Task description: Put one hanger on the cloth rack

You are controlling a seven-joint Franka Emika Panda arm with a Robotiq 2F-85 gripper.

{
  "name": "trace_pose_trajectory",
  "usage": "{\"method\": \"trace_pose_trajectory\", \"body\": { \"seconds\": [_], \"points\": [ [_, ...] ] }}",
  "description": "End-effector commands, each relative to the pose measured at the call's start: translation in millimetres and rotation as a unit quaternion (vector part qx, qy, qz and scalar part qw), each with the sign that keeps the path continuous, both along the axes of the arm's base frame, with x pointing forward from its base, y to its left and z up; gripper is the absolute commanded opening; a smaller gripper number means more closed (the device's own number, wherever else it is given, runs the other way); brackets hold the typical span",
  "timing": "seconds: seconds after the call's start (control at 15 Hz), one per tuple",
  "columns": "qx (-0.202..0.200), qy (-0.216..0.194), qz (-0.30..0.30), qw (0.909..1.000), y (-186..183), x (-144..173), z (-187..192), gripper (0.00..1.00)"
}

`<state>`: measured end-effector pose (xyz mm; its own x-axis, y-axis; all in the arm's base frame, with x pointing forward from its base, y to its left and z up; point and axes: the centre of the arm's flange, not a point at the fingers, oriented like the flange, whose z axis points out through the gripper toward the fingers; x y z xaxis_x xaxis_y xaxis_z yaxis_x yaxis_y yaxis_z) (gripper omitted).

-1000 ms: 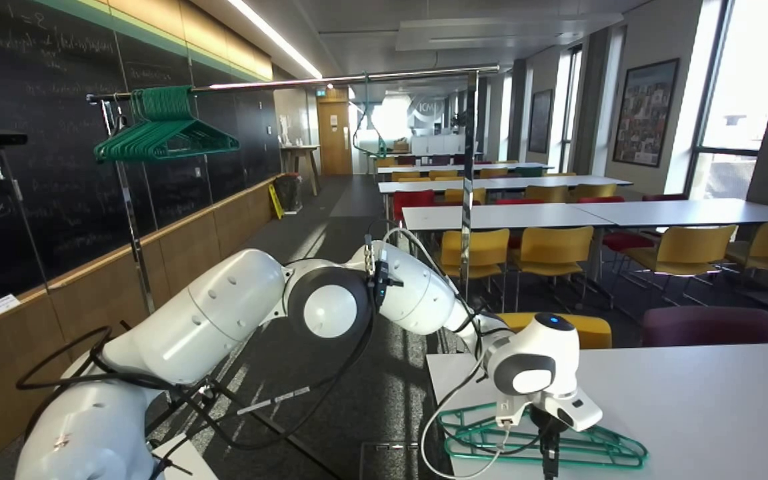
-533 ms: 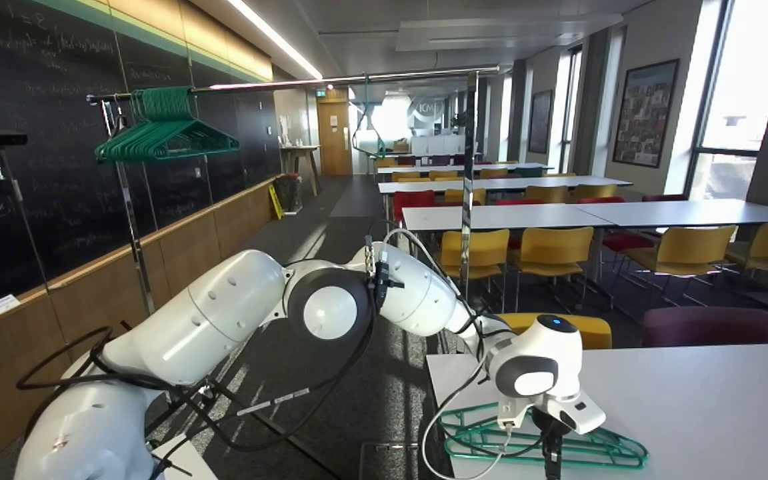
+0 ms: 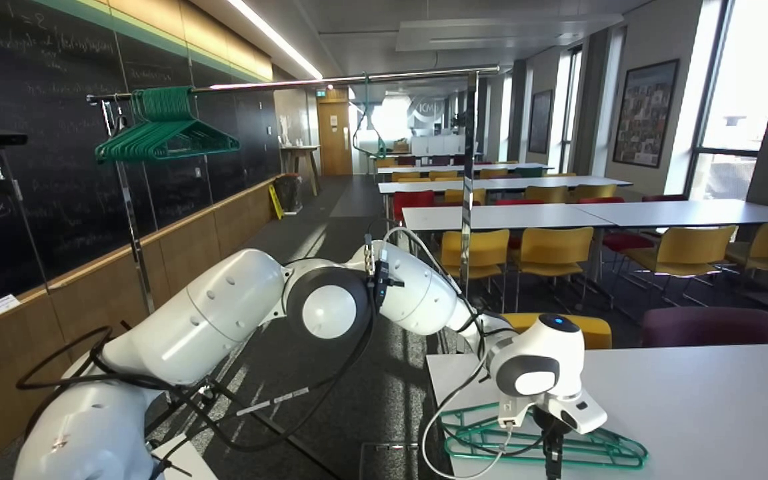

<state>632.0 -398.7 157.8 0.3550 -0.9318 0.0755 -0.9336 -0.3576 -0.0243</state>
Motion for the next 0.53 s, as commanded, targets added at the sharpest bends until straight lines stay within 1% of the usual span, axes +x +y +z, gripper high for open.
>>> {"method": "trace_pose_trajectory", "body": {
  "seconds": [0.0, 0.47],
  "points": [
    [0.019, -0.008, -0.004, 0.9998, -3.9, -12.3, 14.1, 1.0],
    [0.018, 0.002, -0.007, 0.9998, -6.8, -13.0, 6.1, 1.0]
  ]
}}
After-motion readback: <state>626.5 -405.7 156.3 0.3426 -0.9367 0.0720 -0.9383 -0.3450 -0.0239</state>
